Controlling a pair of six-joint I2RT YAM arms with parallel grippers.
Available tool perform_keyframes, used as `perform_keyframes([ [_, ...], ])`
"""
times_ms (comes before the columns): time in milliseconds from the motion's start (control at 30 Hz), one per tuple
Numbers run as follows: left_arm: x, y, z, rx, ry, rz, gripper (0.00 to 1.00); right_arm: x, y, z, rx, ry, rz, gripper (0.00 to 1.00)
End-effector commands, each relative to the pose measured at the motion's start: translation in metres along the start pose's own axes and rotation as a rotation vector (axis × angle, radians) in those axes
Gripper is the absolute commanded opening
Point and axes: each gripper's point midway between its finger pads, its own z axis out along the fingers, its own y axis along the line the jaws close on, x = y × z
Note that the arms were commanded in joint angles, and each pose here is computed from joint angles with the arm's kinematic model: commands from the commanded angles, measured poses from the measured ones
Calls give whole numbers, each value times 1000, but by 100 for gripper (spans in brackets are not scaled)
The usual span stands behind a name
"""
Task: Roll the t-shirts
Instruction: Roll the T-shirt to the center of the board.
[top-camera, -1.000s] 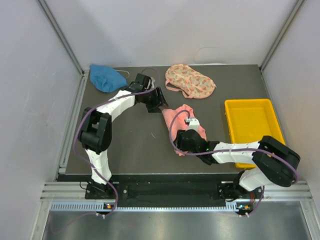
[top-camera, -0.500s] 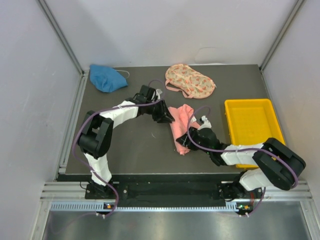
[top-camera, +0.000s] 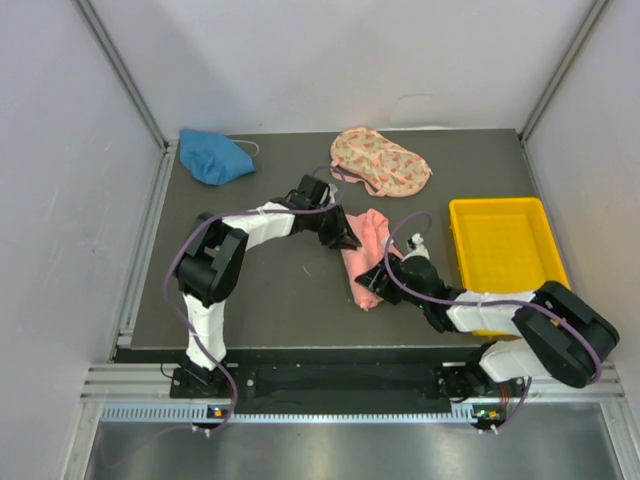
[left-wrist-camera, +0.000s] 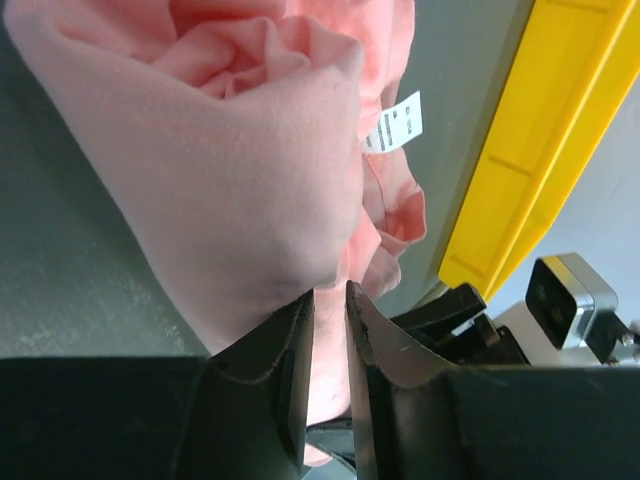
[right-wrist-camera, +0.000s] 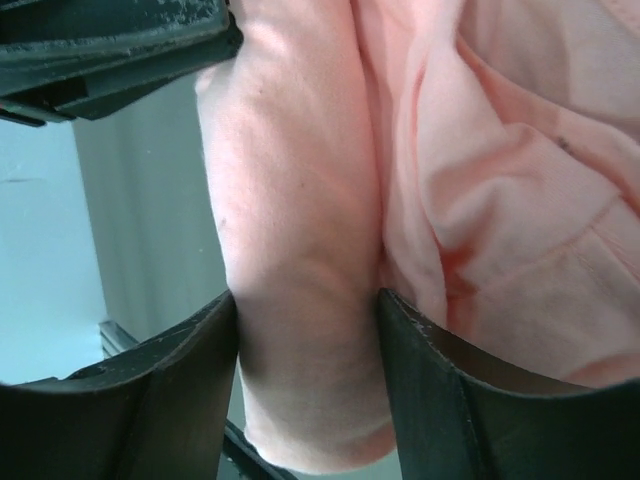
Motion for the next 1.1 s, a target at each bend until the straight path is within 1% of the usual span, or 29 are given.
perform_keyframes([
  [0,-11,12,11,-89,-50,-16,24,3,-20,-12,139,30,-56,59],
  [33,-12,15,13,-105,-59,-19,24,-2,-14,-16,145,14,-85,59],
  [67,-12,16,13,-114,-63,-20,24,1,-27,-23,221,33,-147,60],
  [100,-13,17,13,-121,-65,-22,24,-10,-12,-25,234,-17,-196,61],
  [133,-13,18,14,-131,-63,-24,24,-13,-6,-31,249,-32,-236,62],
  [167,-14,19,14,-141,-68,-24,24,-13,-16,-39,319,-17,-307,62],
  [200,-14,19,15,-146,-66,-23,24,-31,-2,-42,340,-92,-344,62],
  [267,-14,20,16,-157,-61,-23,24,-31,4,-49,395,-109,-469,63],
  [300,-13,21,17,-162,-60,-22,24,-44,12,-54,442,-163,-524,63],
  [333,-13,20,18,-163,-59,-18,24,-38,20,-56,440,-163,-587,63],
  [367,-13,21,17,-167,-56,-16,24,-36,18,-53,475,-153,-672,63],
  [400,-14,23,18,-176,-55,-18,24,-44,31,-55,496,-197,-720,63],
  [433,-14,22,18,-178,-54,-14,24,-43,35,-53,515,-201,-765,64],
  [467,-13,23,18,-182,-52,-10,24,-31,35,-48,534,-172,-857,63],
  [500,-13,23,17,-183,-51,-9,24,-34,48,-45,547,-200,-892,64],
  [567,-14,23,18,-186,-49,-3,24,-27,53,-42,576,-179,-1010,63],
  [600,-12,25,18,-195,-41,-6,24,-25,57,-35,608,-190,-1058,63],
  [667,-13,25,18,-196,-41,1,24,-18,60,-32,644,-175,-1171,63],
  [700,-12,26,18,-201,-38,2,24,-17,61,-25,672,-185,-1214,64],
  [767,-13,24,17,-200,-38,10,24,-12,60,-18,692,-166,-1294,63],
  [800,-14,24,18,-203,-37,12,24,-8,63,-16,691,-170,-1324,64],
  [933,-13,26,18,-213,-21,24,24,2,39,-3,776,-106,-1440,64],
  [1067,-13,27,18,-217,-18,29,25,4,18,-4,858,-76,-1468,64],
])
